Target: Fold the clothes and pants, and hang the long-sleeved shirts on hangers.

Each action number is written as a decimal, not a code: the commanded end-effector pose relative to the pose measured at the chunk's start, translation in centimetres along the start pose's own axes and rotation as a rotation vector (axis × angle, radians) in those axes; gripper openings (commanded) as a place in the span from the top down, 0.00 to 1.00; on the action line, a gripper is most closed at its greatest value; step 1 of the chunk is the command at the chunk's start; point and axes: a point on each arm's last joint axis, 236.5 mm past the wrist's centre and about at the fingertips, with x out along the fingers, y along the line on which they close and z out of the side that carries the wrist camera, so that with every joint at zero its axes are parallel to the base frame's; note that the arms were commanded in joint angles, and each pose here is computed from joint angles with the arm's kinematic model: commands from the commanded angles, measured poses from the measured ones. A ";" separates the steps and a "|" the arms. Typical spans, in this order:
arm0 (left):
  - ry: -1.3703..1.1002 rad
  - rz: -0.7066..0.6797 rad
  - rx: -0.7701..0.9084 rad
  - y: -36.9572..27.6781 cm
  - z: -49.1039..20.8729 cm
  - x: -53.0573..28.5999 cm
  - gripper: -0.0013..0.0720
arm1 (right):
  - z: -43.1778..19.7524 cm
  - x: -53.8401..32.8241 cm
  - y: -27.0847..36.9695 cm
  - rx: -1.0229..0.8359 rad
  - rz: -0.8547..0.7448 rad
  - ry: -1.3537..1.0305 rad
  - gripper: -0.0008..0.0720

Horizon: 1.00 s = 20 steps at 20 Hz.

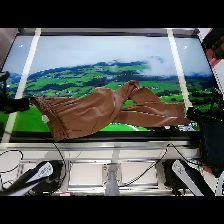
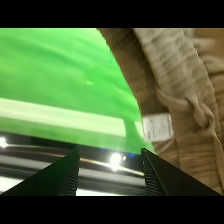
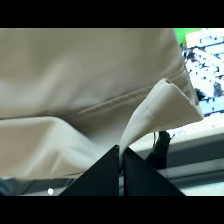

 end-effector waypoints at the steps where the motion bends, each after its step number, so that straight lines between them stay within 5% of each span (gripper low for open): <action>1: -0.110 -0.122 -0.054 -3.0 -3.9 -1.7 0.41 | 1.3 0.0 -0.3 0.002 -0.012 -0.056 0.97; 2: -0.106 -0.142 -0.074 -3.8 -5.6 -1.1 0.30 | 1.6 0.0 -0.4 0.003 -0.015 -0.068 0.97; 3: -0.079 -0.159 -0.081 -4.8 -7.7 0.0 0.03 | 1.8 -0.1 -0.4 0.003 -0.017 -0.077 0.97; 4: -0.039 -0.174 -0.099 -5.5 -9.6 1.2 0.02 | 1.9 -0.1 -0.5 0.003 -0.019 -0.083 0.97; 9: 0.151 -0.375 -0.187 -10.8 -15.3 5.7 0.02 | 2.0 -0.1 -0.5 0.003 -0.020 -0.084 0.97; 17: 0.224 -0.475 -0.239 -12.3 -15.2 8.9 0.03 | 1.9 -0.1 -0.5 0.003 -0.019 -0.083 0.97; 18: 0.226 -0.504 -0.245 -12.8 -15.0 9.2 0.06 | 1.9 -0.1 -0.5 0.004 -0.019 -0.083 0.97; 20: 0.223 -0.546 -0.267 -13.5 -14.4 9.8 0.32 | 1.9 -0.1 -0.5 0.005 -0.019 -0.082 0.97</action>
